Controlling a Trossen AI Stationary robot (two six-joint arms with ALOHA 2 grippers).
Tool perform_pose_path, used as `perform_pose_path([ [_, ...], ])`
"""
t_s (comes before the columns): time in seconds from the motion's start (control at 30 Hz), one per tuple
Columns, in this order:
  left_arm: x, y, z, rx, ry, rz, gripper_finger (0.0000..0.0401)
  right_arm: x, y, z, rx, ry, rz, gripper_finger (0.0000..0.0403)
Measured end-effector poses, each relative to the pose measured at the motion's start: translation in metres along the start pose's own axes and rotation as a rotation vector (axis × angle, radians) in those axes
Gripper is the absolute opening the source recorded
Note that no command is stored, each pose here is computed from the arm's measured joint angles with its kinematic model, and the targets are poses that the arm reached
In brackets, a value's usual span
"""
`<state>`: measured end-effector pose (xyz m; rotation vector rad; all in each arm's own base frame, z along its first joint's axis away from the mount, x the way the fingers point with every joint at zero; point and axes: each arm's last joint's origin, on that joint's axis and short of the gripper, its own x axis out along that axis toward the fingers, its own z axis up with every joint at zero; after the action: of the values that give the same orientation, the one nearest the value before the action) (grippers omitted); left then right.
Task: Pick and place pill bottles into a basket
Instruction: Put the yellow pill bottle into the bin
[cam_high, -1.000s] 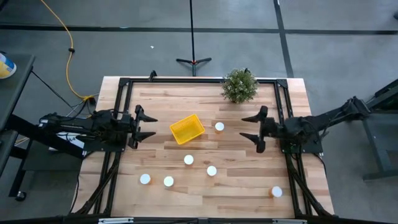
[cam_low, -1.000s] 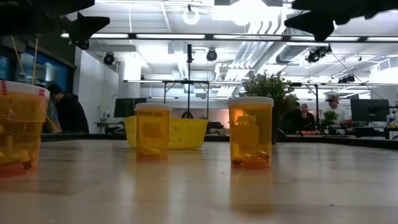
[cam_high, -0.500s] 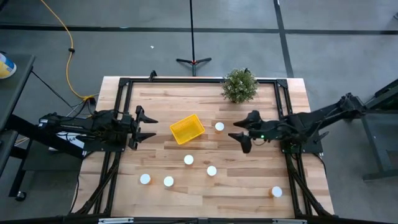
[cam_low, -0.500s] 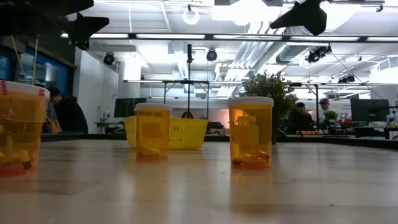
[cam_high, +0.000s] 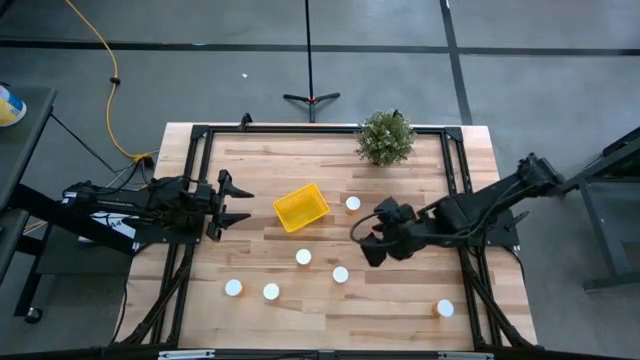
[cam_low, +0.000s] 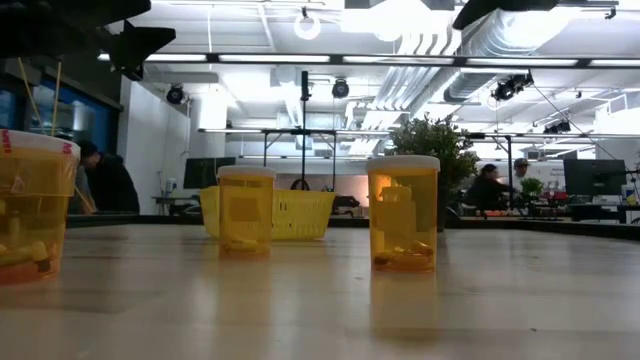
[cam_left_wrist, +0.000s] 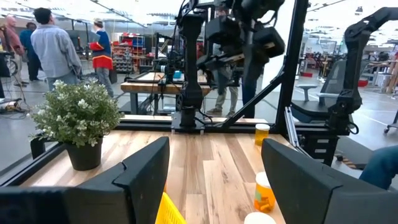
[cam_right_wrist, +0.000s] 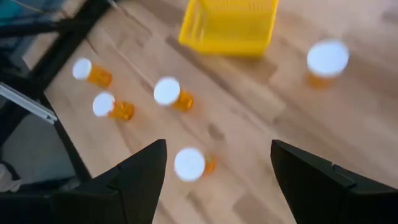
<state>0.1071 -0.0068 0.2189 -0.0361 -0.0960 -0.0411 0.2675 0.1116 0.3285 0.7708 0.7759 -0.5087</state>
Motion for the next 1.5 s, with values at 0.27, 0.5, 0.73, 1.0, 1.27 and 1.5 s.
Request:
perform_pose_path([
  [0.27, 0.0, 0.0, 0.0, 0.0, -0.001, 0.0, 0.0289, 0.014, 0.033, 0.001, 0.036, 0.127, -0.045, 0.0279],
  [0.5, 0.0, 0.0, 0.0, 0.0, -0.002, 0.008, 0.0289, 0.025, 0.057, -0.02, -0.008, 0.16, -0.057, 0.0279],
  [0.73, 0.0, 0.0, -0.002, 0.001, 0.02, 0.011, 0.0289, 0.045, 0.073, -0.064, -0.117, 0.088, -0.072, 0.0279],
  [1.0, 0.0, 0.001, -0.005, -0.024, 0.054, 0.014, 0.0289, 0.084, 0.083, -0.101, -0.265, 0.015, -0.113, 0.0279],
  [1.27, 0.0, 0.001, -0.006, -0.024, 0.058, 0.014, 0.0289, 0.097, 0.077, -0.084, -0.26, -0.054, -0.174, 0.0279],
  [1.5, 0.0, 0.0, -0.004, -0.025, 0.045, 0.014, 0.0289, 0.113, 0.072, -0.066, -0.268, 0.013, -0.182, 0.0279],
])
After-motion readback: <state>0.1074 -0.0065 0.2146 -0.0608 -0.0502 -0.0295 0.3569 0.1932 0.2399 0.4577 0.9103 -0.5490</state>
